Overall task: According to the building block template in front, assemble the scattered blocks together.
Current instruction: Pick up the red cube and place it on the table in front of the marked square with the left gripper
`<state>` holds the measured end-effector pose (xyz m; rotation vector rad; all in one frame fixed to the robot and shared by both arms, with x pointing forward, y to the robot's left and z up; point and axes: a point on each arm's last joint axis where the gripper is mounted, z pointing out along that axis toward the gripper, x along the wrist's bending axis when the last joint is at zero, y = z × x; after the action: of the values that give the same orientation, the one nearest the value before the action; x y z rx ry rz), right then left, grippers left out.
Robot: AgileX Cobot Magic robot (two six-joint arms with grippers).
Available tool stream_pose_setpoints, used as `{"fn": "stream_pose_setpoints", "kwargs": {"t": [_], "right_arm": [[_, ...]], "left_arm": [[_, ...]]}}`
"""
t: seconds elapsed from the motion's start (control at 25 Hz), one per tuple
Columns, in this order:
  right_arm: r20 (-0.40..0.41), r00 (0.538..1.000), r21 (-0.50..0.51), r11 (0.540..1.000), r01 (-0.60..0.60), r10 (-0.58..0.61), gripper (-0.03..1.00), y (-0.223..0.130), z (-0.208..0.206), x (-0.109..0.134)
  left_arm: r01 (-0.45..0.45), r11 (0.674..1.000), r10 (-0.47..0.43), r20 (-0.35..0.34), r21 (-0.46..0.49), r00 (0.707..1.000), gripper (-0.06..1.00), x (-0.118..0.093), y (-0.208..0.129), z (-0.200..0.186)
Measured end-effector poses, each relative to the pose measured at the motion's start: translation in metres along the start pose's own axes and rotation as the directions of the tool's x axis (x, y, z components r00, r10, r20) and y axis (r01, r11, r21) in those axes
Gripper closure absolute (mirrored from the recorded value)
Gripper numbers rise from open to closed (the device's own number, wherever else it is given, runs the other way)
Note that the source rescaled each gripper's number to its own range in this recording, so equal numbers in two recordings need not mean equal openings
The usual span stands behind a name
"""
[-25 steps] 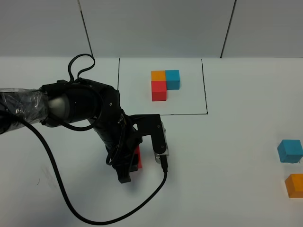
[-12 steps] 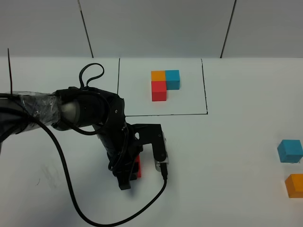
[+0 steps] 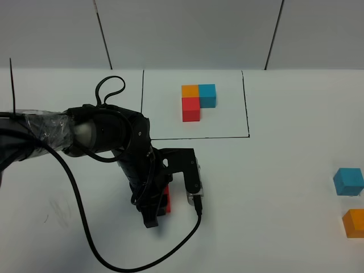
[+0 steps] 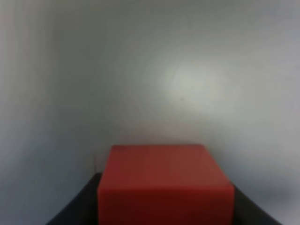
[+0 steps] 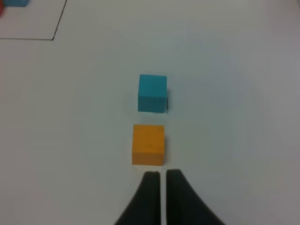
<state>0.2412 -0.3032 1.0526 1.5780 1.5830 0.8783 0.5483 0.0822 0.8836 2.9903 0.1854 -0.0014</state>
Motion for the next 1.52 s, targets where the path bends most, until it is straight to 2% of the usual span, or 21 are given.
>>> {"fn": "stream_pose_setpoints", "kwargs": {"t": [0.6, 0.68, 0.88, 1.0, 1.24, 1.52], "right_arm": [[0.000, 1.000, 0.000, 1.000, 0.000, 0.000, 0.97, 0.000, 0.000, 0.000], [0.000, 1.000, 0.000, 1.000, 0.000, 0.000, 0.97, 0.000, 0.000, 0.000], [0.000, 1.000, 0.000, 1.000, 0.000, 0.000, 0.97, 0.000, 0.000, 0.000], [0.000, 1.000, 0.000, 1.000, -0.001, 0.001, 0.97, 0.000, 0.000, 0.000], [0.000, 1.000, 0.000, 1.000, -0.001, 0.001, 0.97, 0.000, 0.000, 0.000], [0.000, 1.000, 0.000, 1.000, -0.001, 0.001, 0.97, 0.000, 0.000, 0.000]], "left_arm": [[0.016, 1.000, -0.016, -0.009, -0.024, 1.000, 0.42, 0.001, 0.002, 0.000], [0.022, 0.999, -0.023, -0.012, -0.029, 1.000, 0.40, 0.001, 0.003, 0.001], [0.062, 0.997, -0.062, -0.016, -0.037, 0.998, 0.22, 0.002, 0.003, 0.002], [0.071, 0.997, -0.072, -0.016, -0.037, 0.997, 0.16, 0.002, 0.003, 0.002], [0.083, 0.996, -0.084, -0.023, -0.042, 0.996, 0.14, 0.001, 0.005, -0.002], [0.064, 0.993, -0.072, -0.074, -0.096, 0.995, 0.14, -0.004, 0.014, -0.032]]}}
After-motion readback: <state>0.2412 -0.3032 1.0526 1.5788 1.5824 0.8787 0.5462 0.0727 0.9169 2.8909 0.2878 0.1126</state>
